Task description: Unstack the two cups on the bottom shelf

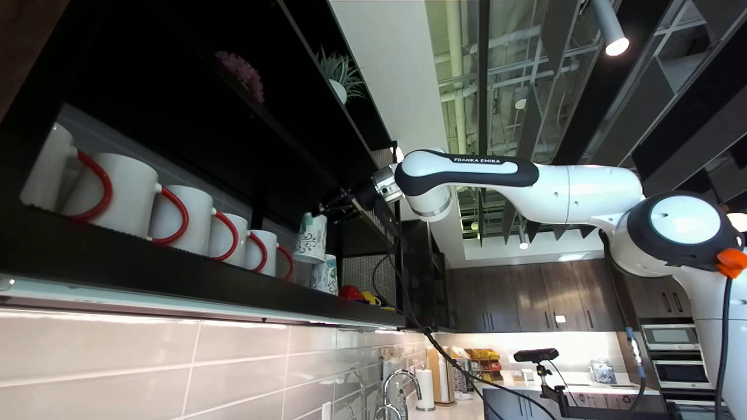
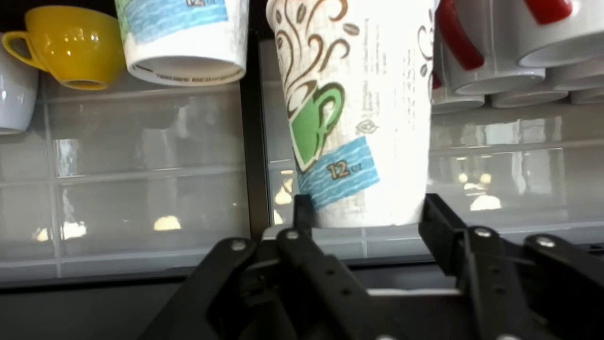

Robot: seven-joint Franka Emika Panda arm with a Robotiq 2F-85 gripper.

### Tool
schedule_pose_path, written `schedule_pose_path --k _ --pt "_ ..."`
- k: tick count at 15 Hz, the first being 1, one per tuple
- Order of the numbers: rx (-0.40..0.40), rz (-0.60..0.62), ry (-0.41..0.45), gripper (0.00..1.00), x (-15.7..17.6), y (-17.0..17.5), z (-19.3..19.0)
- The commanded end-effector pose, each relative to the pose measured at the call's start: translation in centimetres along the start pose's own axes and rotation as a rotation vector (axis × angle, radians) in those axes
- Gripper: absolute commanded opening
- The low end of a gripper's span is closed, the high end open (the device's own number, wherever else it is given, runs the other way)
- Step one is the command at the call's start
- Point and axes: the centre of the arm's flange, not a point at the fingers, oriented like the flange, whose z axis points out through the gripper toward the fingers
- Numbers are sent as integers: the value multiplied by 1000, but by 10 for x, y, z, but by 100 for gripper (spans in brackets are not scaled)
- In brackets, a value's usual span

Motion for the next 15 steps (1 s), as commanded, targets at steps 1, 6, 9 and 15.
schedule_pose_path --k 1,6,9,15 --pt "21 16 -70 34 -14 3 6" --pt "19 8 -143 34 -28 2 22" --pt "27 7 -156 34 -34 2 30" --pt "24 -4 -175 65 -42 -2 37"
